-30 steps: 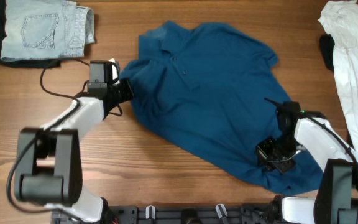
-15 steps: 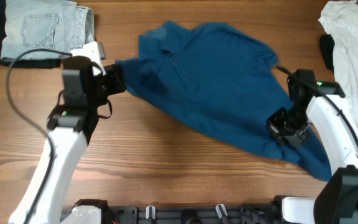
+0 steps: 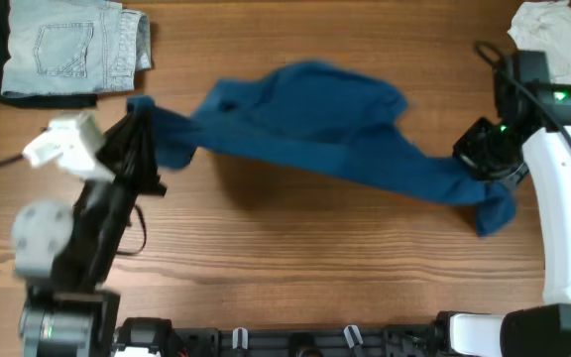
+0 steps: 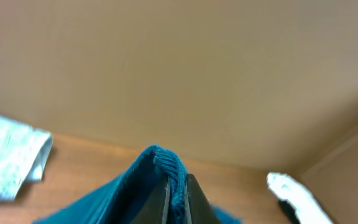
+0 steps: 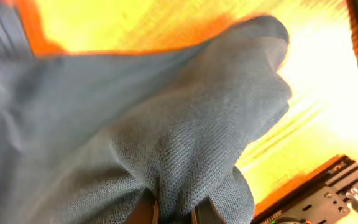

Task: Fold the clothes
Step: 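Lift the shirt with both grippers and stretch it apart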

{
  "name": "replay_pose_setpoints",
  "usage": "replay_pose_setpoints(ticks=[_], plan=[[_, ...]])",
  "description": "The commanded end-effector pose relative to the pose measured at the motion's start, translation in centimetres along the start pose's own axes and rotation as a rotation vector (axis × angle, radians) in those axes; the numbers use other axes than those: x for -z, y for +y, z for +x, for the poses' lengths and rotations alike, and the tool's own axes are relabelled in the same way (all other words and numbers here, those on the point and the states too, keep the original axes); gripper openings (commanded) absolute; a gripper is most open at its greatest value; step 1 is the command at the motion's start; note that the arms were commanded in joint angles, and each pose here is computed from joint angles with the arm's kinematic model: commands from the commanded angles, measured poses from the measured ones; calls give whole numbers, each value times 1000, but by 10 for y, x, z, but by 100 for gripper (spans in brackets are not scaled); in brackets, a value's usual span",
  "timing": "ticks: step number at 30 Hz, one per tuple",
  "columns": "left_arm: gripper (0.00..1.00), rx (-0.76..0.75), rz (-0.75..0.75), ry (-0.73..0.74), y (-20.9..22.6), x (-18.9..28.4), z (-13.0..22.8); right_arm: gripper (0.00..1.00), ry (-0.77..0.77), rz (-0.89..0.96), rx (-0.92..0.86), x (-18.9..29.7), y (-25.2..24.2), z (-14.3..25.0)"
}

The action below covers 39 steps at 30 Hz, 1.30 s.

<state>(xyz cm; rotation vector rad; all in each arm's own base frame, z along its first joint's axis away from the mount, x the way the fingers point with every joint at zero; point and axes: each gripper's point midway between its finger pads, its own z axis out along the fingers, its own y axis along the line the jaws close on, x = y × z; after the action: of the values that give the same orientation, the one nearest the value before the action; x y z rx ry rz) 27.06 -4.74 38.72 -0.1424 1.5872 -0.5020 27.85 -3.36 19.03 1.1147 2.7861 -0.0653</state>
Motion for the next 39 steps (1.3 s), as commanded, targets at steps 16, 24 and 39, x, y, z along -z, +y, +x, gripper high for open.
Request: replay_pose_setpoints(ticks=[16, 24, 39], plan=[[4, 16, 117, -252, -53, 73, -95, 5, -388, -379, 111, 156, 21, -16], [4, 44, -32, -169, -9, -38, -79, 7, -448, -445, 106, 142, 72, -68], [5, 82, -182, 155, 106, -244, 105, 100, -440, -458, 244, 32, 169, -151]])
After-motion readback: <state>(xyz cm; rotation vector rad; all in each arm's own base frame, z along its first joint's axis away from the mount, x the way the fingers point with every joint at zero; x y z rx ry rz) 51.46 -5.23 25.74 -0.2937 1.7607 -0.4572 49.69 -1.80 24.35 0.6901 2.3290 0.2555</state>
